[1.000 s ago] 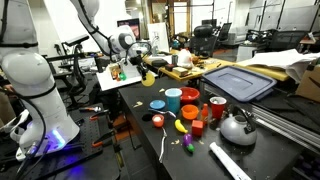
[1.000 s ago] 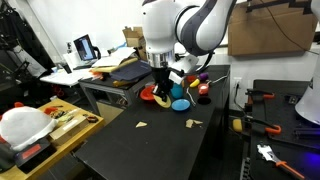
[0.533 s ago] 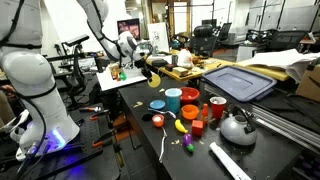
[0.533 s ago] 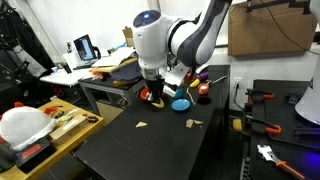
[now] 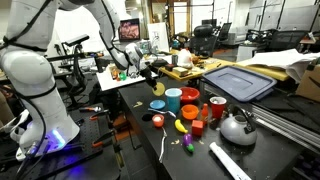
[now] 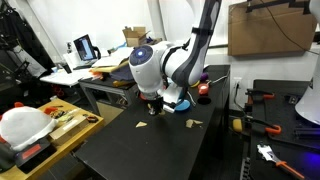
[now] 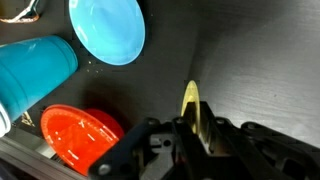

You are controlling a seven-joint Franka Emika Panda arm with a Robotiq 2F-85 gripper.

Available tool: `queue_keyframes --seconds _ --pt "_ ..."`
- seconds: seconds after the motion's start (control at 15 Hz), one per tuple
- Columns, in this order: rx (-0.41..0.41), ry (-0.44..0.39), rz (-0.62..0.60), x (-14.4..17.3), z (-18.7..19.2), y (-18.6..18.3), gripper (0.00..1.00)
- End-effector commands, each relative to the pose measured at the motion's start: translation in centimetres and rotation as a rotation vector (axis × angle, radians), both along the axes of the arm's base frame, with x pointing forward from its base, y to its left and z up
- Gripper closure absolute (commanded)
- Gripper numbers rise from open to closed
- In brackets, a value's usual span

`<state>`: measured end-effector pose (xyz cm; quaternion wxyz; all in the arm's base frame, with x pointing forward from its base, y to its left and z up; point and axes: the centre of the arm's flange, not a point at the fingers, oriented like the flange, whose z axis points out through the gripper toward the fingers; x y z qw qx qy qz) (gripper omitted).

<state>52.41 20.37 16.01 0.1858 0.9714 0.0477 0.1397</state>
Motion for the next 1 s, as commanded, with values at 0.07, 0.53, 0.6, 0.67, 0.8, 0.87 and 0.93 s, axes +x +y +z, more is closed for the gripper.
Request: queue_keyframes --seconds 0.07,0.53,0.6,0.67,0.8,0.87,0.93 --pt "-0.019 -0.006 -0.07 1.8 -3.3 -0.2 0.98" --pt "0.03 0.039 -0.115 1.0 -2.6 -0.4 0.35" --pt "0.052 0.052 -0.125 0.7 -2.2 -0.3 0.28" --pt "0.086 0.072 -0.136 0.5 -1.5 -0.3 0.2" --pt "0.136 0.085 -0.165 0.2 -0.4 -0.2 0.05" --pt "0.16 0.086 -0.177 0.0 0.3 -0.1 0.01" --pt "0.182 0.089 -0.19 -0.1 1.0 0.0 0.0"
